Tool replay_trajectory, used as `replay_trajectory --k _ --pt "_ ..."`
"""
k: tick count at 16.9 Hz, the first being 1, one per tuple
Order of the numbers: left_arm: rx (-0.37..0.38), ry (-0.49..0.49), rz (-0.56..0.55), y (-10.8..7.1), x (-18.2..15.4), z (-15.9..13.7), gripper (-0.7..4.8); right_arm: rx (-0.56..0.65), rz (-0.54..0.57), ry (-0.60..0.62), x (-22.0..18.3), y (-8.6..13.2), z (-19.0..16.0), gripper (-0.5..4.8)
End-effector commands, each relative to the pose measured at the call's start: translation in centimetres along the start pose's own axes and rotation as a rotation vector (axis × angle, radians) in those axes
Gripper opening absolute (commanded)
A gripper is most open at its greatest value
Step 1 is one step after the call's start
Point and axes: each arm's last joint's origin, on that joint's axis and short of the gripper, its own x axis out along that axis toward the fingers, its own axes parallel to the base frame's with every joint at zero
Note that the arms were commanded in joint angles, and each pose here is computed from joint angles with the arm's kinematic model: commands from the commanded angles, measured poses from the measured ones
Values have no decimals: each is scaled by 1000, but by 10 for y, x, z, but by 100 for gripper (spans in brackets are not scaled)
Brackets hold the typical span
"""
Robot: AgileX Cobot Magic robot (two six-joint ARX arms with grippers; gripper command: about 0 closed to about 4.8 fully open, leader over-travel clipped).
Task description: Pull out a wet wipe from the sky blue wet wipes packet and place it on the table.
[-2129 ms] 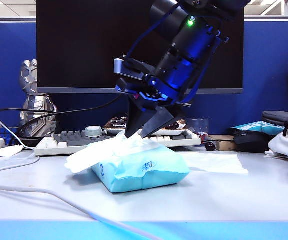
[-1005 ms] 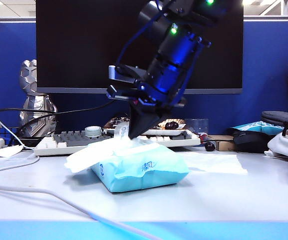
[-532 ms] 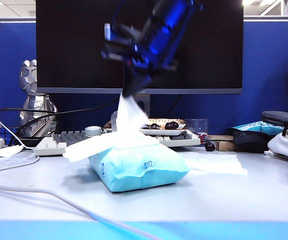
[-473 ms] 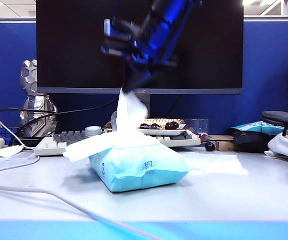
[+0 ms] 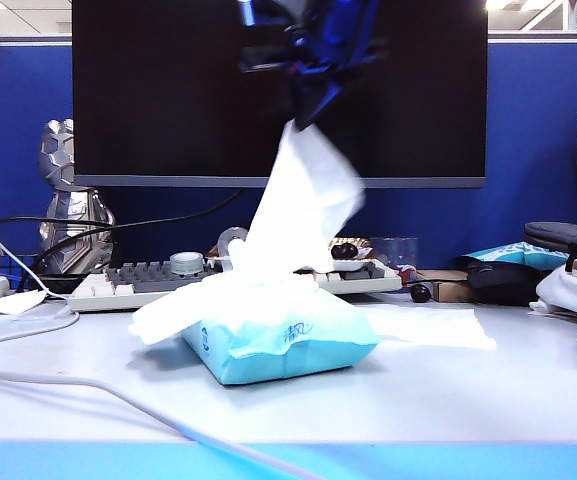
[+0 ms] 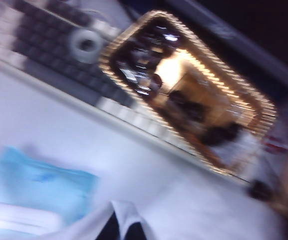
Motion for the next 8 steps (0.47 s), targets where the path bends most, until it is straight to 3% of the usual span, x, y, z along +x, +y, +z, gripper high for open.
replay_trajectory --k 1,4,8 --pt "3 -5 -2 0 0 0 -3 -3 -138 24 -16 -21 1 -5" --pt "3 -5 -2 0 0 0 -3 -2 -215 101 -18 -41 -7 -5" --pt "3 -5 -2 0 0 0 -3 -37 -201 181 -18 -47 -16 -5"
